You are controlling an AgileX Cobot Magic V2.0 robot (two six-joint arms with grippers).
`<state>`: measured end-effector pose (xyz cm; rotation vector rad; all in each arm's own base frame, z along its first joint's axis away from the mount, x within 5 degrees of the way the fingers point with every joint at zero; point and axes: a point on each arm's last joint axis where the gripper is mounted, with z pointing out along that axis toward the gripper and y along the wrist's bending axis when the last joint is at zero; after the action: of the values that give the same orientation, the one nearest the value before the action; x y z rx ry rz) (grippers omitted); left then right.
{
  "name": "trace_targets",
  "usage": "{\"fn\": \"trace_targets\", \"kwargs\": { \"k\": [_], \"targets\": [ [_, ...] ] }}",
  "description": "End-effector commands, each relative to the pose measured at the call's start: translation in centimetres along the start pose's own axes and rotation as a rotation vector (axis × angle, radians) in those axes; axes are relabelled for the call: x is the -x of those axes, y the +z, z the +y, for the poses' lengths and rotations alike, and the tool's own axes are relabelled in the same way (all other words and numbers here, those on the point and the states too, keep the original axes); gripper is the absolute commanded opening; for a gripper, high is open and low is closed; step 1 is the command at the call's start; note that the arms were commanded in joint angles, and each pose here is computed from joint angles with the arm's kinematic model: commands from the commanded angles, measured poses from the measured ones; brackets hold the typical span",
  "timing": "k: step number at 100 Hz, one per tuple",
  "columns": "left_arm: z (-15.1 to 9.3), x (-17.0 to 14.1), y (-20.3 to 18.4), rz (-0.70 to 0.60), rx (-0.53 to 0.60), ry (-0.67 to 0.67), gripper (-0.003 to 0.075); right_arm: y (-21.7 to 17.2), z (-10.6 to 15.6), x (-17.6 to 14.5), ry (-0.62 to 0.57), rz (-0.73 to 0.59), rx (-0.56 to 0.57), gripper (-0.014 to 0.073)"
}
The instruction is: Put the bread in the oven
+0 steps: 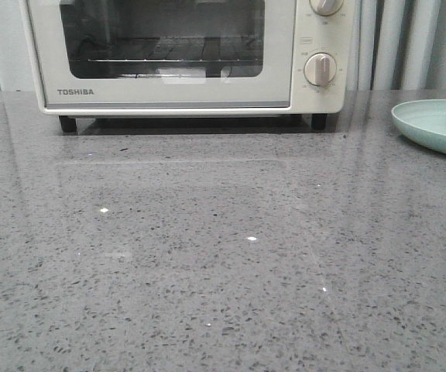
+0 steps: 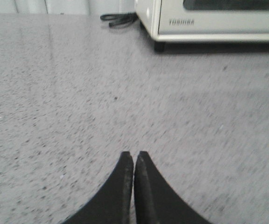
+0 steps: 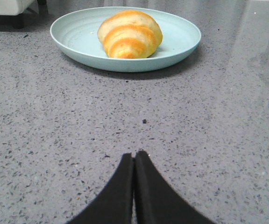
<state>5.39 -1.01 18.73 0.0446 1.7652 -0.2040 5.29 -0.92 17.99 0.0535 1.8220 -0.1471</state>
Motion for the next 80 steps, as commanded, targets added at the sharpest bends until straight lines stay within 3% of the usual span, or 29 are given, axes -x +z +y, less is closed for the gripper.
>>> {"fn": "trace_targets", "kwargs": {
  "k": [1, 10, 18, 26, 33, 45, 55, 71, 80],
  "targets": [
    [-0.1, 0.8, -0.1, -0.153, -0.028, -0.136, -0.0021, 0.1, 0.0, -0.4, -0.025, -0.032, -0.004, -0.0048],
    [-0.2, 1.1, -0.2, -0.19, -0.05, -0.26, -0.0021, 0.1, -0.1, 0.2, -0.105, -0.1, -0.02, -0.0048],
    [-0.1, 1.3, -0.2, -0.203, -0.049, -0.269, -0.0021, -0.1, 0.2, 1.4, -0.098, -0.231, 0.003, -0.0048],
    [-0.1, 1.6, -0.3, -0.241, -0.053, -0.323, -0.0021, -0.6, 0.4, 2.9, 0.007, -0.403, 0.044, -0.0048],
    [0.1, 2.0, -0.4, -0.286, -0.062, -0.446, -0.0021, -1.0, 0.3, 3.7, 0.174, -0.495, 0.068, -0.0048],
    [0.3, 2.3, -0.5, -0.327, -0.072, -0.621, -0.0021, -1.0, -0.4, 3.7, 0.591, -0.497, 0.099, -0.0048],
    [0.4, 2.4, -0.5, -0.334, -0.083, -0.741, -0.0021, -0.9, -0.7, 3.5, 0.795, -0.481, 0.114, -0.0048],
    [0.1, 3.4, -0.9, -0.339, -0.122, -0.747, -0.0021, -1.0, -0.8, 3.6, 0.883, -0.484, 0.122, -0.0048],
    [-0.8, 5.1, -1.6, -0.309, -0.173, -0.615, -0.0021, -1.4, -0.2, 4.5, 0.868, -0.423, 0.176, -0.0048]
  ]
}}
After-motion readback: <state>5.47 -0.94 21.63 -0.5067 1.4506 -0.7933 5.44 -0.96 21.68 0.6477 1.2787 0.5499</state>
